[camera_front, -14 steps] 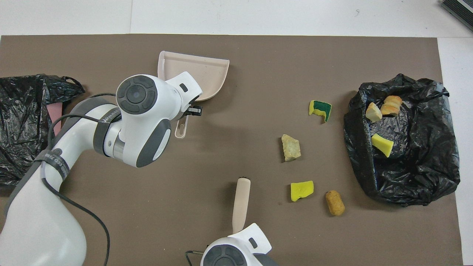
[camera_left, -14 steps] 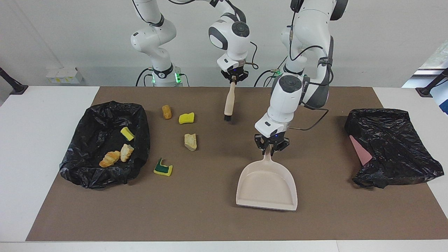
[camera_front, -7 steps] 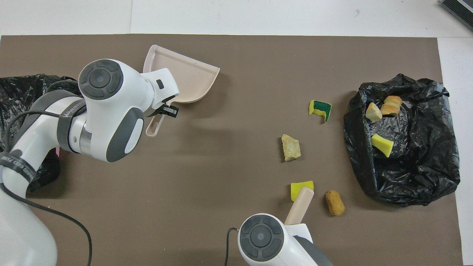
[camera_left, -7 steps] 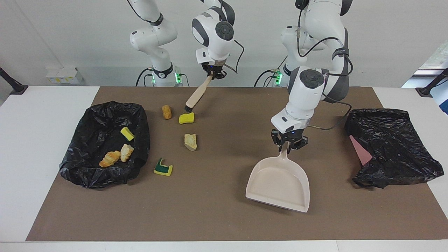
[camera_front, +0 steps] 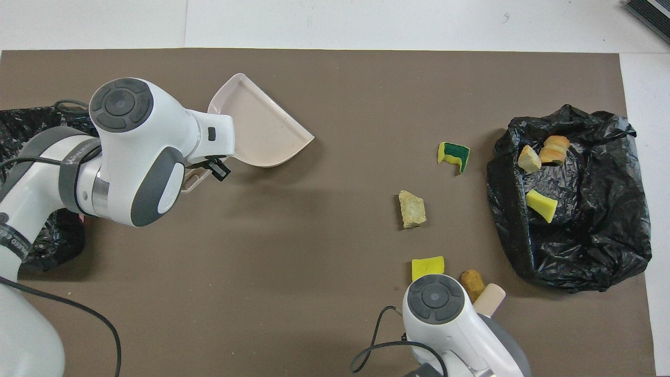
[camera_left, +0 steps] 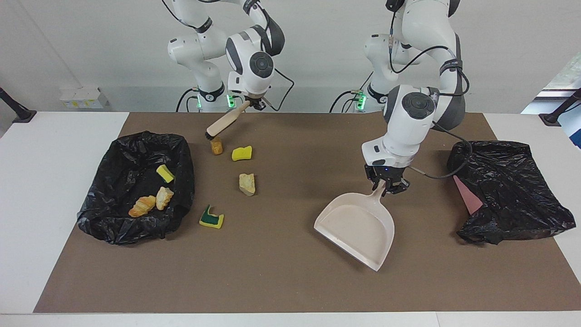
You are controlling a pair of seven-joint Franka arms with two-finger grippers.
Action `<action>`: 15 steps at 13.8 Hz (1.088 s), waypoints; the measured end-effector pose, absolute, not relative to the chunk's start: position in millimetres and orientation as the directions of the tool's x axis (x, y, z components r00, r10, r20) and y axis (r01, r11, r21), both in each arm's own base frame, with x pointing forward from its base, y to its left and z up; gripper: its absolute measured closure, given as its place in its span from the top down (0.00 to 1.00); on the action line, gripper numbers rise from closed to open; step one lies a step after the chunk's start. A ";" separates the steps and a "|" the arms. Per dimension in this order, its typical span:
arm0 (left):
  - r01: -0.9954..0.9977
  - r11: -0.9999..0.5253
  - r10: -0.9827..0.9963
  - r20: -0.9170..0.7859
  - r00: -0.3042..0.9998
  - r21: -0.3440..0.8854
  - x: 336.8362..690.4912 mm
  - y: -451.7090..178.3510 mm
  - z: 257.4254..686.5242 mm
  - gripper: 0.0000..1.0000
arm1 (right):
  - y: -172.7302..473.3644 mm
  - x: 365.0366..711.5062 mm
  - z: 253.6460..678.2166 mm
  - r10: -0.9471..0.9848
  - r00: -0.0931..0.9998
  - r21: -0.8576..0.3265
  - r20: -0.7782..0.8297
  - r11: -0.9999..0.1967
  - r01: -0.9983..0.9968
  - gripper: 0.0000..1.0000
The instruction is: Sweep and dump trash in bin
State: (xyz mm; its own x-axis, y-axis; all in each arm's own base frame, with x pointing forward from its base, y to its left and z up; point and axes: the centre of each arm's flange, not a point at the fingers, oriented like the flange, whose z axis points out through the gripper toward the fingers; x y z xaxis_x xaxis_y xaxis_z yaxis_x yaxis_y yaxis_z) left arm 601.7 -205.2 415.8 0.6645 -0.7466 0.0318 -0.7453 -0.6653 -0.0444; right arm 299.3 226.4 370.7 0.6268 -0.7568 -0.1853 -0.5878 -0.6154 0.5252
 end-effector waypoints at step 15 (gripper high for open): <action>-0.997 -0.069 -0.997 -0.031 0.067 0.045 505.7 -267.6 384.5 0.31 | 202.5 293.7 339.2 -0.762 0.632 0.342 -0.143 -0.637 -0.691 0.26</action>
State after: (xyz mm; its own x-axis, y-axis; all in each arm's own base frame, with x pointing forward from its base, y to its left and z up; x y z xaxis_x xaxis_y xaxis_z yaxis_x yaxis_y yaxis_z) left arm 505.7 -267.6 384.5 0.0673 -0.9973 -0.0306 -0.9966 -0.0687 0.0450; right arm 293.7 202.5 339.2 0.6319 -0.7618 -0.1429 -0.6908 -0.6372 0.3419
